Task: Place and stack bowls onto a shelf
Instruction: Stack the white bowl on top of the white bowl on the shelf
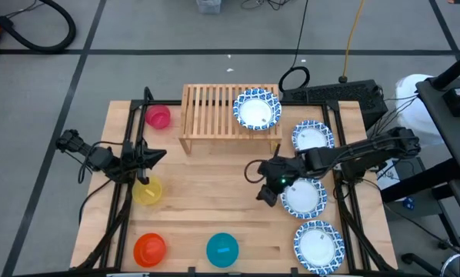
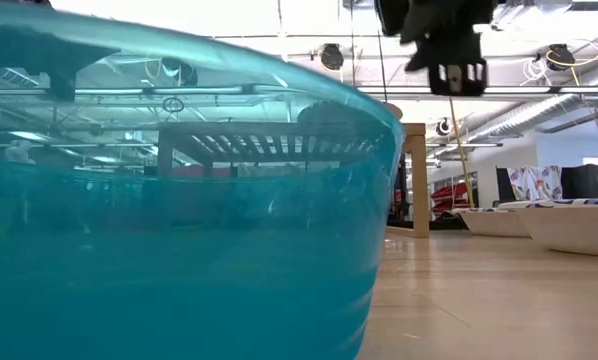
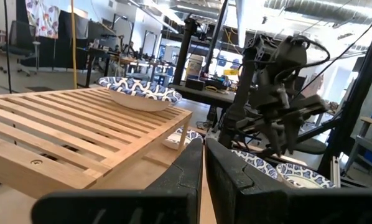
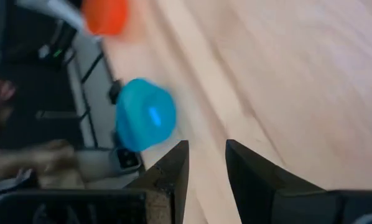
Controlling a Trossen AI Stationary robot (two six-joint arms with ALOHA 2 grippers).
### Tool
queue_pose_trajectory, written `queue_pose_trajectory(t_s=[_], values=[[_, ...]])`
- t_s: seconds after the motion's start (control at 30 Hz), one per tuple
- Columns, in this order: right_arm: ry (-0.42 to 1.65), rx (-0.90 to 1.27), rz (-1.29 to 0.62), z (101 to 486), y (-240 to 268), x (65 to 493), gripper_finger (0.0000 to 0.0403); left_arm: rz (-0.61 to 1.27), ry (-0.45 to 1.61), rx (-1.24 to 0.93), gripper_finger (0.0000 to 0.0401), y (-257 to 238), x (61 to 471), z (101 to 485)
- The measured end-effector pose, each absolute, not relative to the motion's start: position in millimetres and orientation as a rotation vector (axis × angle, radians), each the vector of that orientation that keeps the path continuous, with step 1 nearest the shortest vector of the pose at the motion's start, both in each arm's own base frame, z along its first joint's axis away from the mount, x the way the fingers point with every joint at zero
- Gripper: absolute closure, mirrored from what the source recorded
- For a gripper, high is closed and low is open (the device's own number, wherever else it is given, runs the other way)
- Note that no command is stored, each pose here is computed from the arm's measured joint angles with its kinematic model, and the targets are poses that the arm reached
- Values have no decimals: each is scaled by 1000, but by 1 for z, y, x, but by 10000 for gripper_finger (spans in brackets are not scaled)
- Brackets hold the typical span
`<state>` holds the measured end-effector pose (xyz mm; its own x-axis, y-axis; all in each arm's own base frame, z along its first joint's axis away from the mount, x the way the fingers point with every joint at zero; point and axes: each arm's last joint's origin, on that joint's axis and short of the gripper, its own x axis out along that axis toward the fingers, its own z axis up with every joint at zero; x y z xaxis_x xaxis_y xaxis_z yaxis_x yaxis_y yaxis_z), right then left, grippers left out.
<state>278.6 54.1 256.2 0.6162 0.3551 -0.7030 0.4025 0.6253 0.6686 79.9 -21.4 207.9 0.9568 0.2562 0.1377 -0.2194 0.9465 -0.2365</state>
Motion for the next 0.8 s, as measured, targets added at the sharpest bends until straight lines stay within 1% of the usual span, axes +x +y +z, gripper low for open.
queue_pose_trajectory(t_s=[0.17,0.4,0.53,0.7,0.8], values=[[1000,996,-231,247,56,272,305,243,-168,-220,377,-21,80,208],[1232,995,-442,225,55,258,305,245,-168,-203,377,-21,80,208],[1291,1030,-538,218,54,255,305,245,-168,-203,377,-21,80,208],[1304,1130,-586,213,56,260,305,245,-168,-203,377,-21,80,208],[1336,1139,-601,210,57,259,305,245,-169,-203,377,-21,80,208]])
